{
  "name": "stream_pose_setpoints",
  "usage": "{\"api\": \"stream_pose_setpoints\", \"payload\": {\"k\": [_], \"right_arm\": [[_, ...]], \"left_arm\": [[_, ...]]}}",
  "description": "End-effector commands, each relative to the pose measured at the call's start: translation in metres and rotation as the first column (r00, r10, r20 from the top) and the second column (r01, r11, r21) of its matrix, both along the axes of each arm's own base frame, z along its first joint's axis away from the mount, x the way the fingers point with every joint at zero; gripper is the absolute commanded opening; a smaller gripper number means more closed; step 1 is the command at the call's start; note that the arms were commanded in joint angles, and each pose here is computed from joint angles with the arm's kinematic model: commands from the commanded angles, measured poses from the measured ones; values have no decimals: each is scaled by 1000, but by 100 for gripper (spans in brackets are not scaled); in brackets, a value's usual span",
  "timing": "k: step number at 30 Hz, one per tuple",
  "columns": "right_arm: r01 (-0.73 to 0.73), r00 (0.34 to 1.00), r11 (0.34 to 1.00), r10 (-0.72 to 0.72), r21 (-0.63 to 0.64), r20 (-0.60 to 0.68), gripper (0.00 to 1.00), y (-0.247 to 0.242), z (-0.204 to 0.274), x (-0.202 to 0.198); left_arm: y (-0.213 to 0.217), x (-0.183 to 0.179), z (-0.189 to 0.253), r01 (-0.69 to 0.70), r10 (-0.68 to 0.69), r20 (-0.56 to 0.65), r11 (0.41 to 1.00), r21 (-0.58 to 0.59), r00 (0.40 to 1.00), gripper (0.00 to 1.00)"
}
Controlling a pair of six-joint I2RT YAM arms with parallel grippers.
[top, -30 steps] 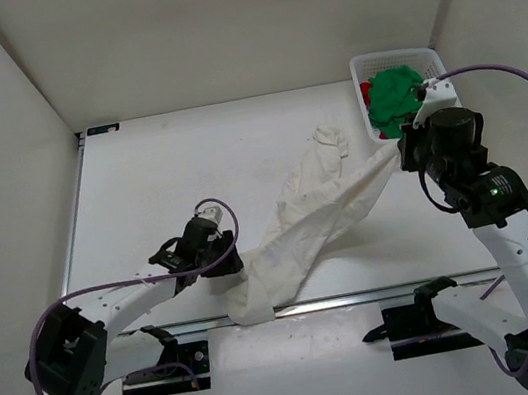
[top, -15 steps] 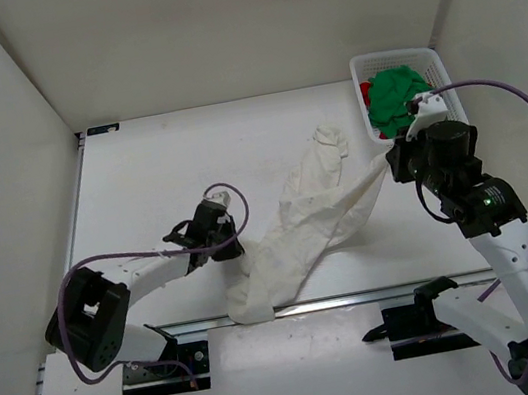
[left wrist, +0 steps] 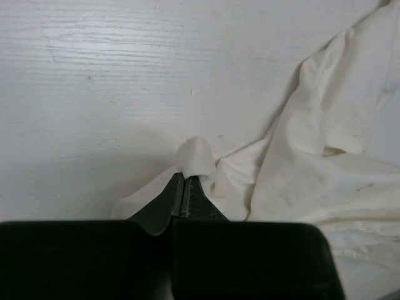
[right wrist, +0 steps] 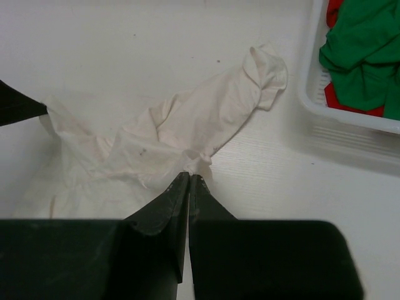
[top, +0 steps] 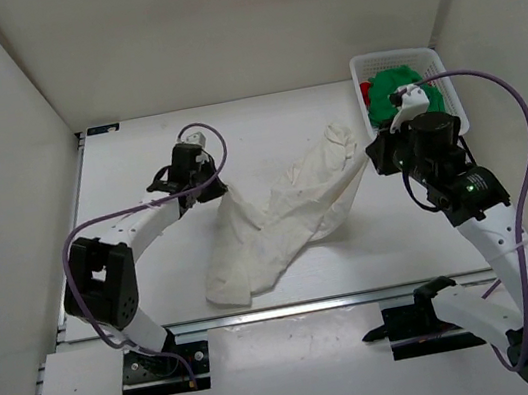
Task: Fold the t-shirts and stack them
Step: Flatten out the tshirt
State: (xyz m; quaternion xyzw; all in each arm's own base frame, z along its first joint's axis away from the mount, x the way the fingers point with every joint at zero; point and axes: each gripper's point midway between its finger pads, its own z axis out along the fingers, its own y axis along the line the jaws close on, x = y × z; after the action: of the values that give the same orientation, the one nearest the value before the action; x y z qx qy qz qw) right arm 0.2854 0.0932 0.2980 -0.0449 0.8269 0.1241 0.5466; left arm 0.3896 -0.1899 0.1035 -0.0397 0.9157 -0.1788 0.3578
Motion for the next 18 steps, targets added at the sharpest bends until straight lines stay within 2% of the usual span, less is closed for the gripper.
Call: {"api": "stream_pose_setpoints", "payload": {"k": [1, 2, 3, 4, 5, 6, 7, 8, 9, 10, 11, 12, 13, 15, 16, 17, 18], "right_arm": [[-14, 995, 998, 8, 58, 95, 0, 2, 30, 13], [-18, 993, 998, 10, 66, 114, 1, 2, 41, 16], [-30, 993, 997, 23, 65, 112, 0, 5, 43, 17], [-17, 993, 998, 10, 57, 115, 0, 4, 43, 19], [-24, 993, 998, 18, 50, 115, 0, 10, 42, 19], [-31, 992, 998, 25, 53, 120, 0, 11, 42, 16], [-27, 992, 998, 21, 49, 125, 0, 13, 41, 13], [-38, 993, 998, 31, 51, 115, 0, 16, 38, 9], [-44, 995, 998, 39, 51, 91, 0, 19, 29, 7], [-57, 996, 997, 54, 42, 68, 0, 22, 22, 3], [-55, 997, 998, 53, 42, 54, 0, 22, 15, 2], [-56, 998, 997, 55, 45, 27, 0, 24, 3, -1], [-52, 999, 998, 52, 40, 13, 0, 23, -5, 0], [-44, 999, 998, 44, 40, -5, 0, 19, -19, -3], [-42, 999, 998, 43, 48, -23, 0, 19, -25, -2], [-62, 998, 996, 64, 59, -27, 0, 19, -30, -1], [-61, 997, 996, 63, 65, -33, 0, 17, -34, 0]], "left_arm": [[22, 31, 64, -55, 68, 107, 991, -120, 992, 0], [17, 36, 64, -38, 50, 78, 989, -145, 996, 0], [23, 57, 83, -64, 78, 106, 990, -129, 991, 0], [16, 73, 116, -52, 71, 183, 993, -106, 981, 0], [14, 91, 128, -67, 75, 213, 997, -46, 974, 1], [18, 107, 111, -100, 98, 188, 995, 2, 977, 1], [18, 121, 136, -103, 100, 220, 995, 4, 970, 1], [22, 130, 107, -103, 97, 137, 994, 35, 986, 2], [17, 147, 107, -102, 96, 120, 994, 43, 988, 4], [20, 164, 139, -115, 110, 182, 993, 17, 977, 6], [22, 170, 117, -122, 115, 131, 991, 48, 985, 15], [19, 176, 129, -114, 107, 143, 993, 36, 984, 28], [25, 180, 139, -124, 116, 160, 992, 39, 980, 34], [37, 169, 112, -126, 117, 102, 989, 83, 988, 59], [41, 164, 101, -127, 120, 84, 988, 92, 989, 63], [47, 152, 87, -129, 124, 69, 989, 74, 990, 76], [57, 141, 79, -147, 143, 70, 988, 50, 987, 79]]}}
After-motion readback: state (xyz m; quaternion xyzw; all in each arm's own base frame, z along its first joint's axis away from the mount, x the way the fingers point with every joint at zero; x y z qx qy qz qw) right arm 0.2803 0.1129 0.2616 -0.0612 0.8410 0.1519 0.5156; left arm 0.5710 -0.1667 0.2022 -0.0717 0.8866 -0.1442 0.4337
